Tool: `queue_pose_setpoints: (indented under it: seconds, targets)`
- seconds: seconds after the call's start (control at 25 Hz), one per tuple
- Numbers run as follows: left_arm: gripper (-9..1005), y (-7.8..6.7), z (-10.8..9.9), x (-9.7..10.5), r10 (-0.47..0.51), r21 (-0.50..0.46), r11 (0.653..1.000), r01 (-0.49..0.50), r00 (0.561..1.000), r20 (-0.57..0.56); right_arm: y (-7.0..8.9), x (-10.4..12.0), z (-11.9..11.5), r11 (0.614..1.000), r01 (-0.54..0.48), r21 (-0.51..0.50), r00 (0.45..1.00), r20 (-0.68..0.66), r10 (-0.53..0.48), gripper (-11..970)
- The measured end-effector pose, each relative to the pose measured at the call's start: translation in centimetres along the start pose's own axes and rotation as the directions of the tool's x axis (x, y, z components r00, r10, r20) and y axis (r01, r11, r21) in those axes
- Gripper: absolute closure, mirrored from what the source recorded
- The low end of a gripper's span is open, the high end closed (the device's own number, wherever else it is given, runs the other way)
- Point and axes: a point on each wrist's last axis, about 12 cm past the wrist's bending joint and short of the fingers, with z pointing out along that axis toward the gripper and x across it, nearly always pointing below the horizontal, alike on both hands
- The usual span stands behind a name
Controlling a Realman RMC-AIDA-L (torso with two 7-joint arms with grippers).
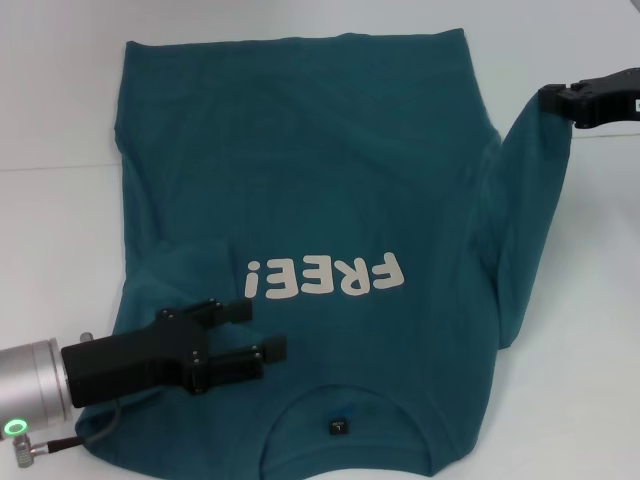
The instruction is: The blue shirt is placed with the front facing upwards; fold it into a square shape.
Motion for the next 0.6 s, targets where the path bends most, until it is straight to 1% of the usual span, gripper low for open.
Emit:
queue_pose_setpoints:
  seconds: [0.44, 0.6]
  targets:
    - [137, 0.00, 0.00, 0.00, 0.000, 0.000, 1.000, 0.000, 1.000, 0.000, 0.03, -0.38, -0.11, 1.000, -0.004, 0.000, 1.000, 0.005, 0.004, 949]
    - [137, 0.00, 0.00, 0.00, 0.000, 0.000, 1.000, 0.000, 1.000, 0.000, -0.01, 0.10, -0.15, 1.000, -0.014, 0.000, 1.000, -0.002, 0.014, 949]
